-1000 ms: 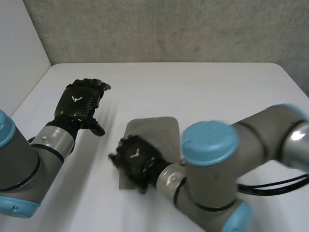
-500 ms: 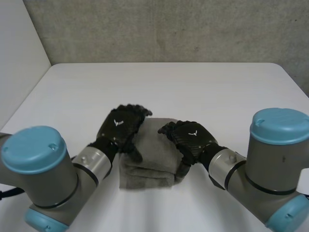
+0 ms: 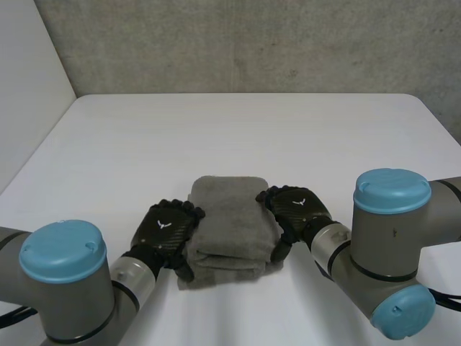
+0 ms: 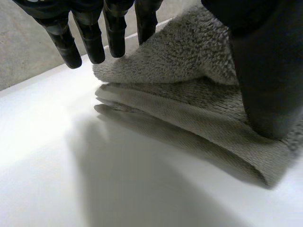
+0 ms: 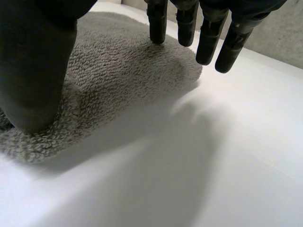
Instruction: Fold the towel.
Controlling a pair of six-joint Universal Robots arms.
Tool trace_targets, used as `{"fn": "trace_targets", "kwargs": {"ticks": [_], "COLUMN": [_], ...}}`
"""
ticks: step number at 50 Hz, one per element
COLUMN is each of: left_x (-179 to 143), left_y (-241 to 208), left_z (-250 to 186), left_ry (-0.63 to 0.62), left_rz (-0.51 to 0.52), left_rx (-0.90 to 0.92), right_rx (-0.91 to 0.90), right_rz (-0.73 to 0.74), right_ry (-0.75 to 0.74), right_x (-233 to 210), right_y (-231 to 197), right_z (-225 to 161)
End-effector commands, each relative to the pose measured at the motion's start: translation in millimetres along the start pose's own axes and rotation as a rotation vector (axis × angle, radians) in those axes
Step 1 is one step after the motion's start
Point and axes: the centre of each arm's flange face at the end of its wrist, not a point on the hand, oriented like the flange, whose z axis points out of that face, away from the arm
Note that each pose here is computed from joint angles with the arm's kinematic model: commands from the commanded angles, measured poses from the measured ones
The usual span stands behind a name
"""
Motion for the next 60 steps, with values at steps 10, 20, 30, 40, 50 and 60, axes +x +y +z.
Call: {"fn": "trace_targets", "kwargs": {"ticks": [10,20,30,40,50,60], "left_x": [11,8,8,-9,-28,-26], "left_y": [6,5,6,-37,-97,-77], "left_z": [-30,-29,-27,-12,-6,49], "left_ry": [0.041,0.032,0.032,-0.024,-0.071,-0.036], "left_rz": [0.011,0.015,0.021,0.065,0.015,-0.116], "left_rx": [-0.026,-0.027,-0.031,0.074,0.216,0.138], "right_rx": [-0.061,-0.058,-0.097,0.004,0.148,0.035], "right_rz": [-0.036,-0.055,-0.132,-0.155,-0.042,0.076], "right_ry": [-0.072,-0.093,-0.088,-0.052,-0.01,-0.042], "right_x": [-8,-9,-5,3,14,10], "right_y": [4,3,10,-30,-75,-44], "right_z": [-18,-22,-22,-33,-35,11]}}
